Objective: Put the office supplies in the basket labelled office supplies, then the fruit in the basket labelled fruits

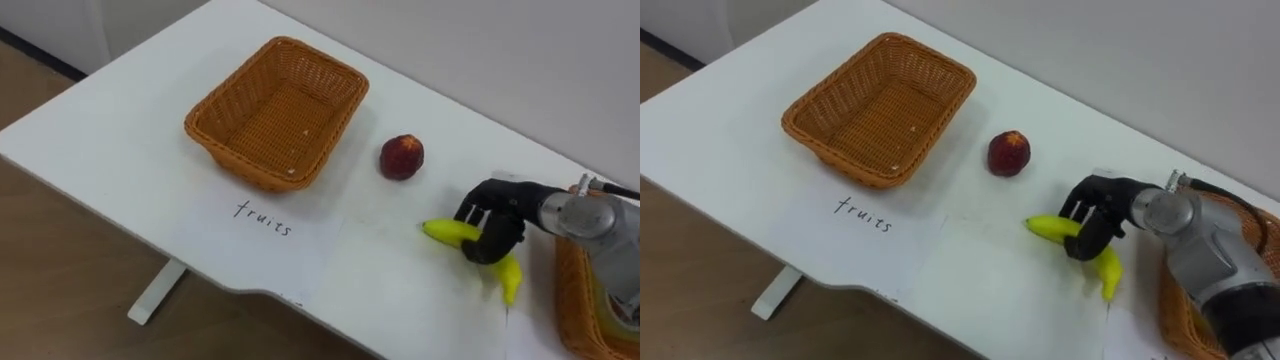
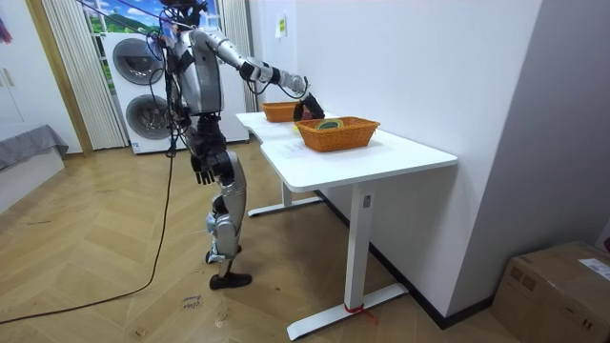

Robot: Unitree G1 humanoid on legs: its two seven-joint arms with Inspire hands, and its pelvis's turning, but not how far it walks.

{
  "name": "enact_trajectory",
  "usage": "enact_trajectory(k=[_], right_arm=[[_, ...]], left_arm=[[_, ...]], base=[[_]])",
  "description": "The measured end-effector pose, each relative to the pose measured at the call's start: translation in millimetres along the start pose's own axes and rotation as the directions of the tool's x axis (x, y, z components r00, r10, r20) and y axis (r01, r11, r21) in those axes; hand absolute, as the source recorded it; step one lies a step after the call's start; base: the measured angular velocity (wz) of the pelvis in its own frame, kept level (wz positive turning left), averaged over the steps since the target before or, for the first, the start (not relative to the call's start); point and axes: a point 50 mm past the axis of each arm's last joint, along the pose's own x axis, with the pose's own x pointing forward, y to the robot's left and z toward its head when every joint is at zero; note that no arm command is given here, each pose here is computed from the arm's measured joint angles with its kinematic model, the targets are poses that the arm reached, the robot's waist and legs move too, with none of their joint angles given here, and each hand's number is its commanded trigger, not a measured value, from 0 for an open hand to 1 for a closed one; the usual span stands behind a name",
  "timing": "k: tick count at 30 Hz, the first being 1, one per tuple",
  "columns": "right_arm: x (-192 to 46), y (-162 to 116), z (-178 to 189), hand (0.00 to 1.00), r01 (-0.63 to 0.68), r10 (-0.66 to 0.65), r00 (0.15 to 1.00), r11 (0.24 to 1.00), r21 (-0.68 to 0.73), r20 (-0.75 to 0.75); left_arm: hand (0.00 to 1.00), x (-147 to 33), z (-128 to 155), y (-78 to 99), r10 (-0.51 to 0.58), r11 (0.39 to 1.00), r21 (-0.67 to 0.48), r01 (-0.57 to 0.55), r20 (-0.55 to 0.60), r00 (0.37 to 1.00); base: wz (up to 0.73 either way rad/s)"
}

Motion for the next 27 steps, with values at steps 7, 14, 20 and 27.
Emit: enact_trajectory(k=[7,14,20,27], right_arm=[[-10.5,-17.1,10.0,1.0,0.087,-0.087,0.994,0.996,0.014,0.058],[-27.1,-33.5,38.2,1.0,0.197,-0.187,0.967,0.98,-0.038,0.172],[-32.3,-41.4,44.3,1.0,0.276,-0.266,0.941,0.961,-0.019,0.206],[-41.8,-45.9,60.7,1.0,0.335,-0.313,0.905,0.942,-0.03,0.287]], left_arm=[[0.0,-1.7,-9.4,-2.5,0.011,1.0,-0.028,-0.011,-0.011,1.0],[0.0,-3.3,-6.7,-0.9,0.019,0.999,-0.027,-0.018,0.013,1.0],[0.0,-3.5,-4.8,-4.4,0.022,0.999,-0.029,-0.021,0.026,0.999],[0.0,-3.7,-12.0,-14.8,-0.004,0.999,-0.035,0.004,0.006,1.0]], base=[[-0.05],[-0.01],[0.0],[0.0]])
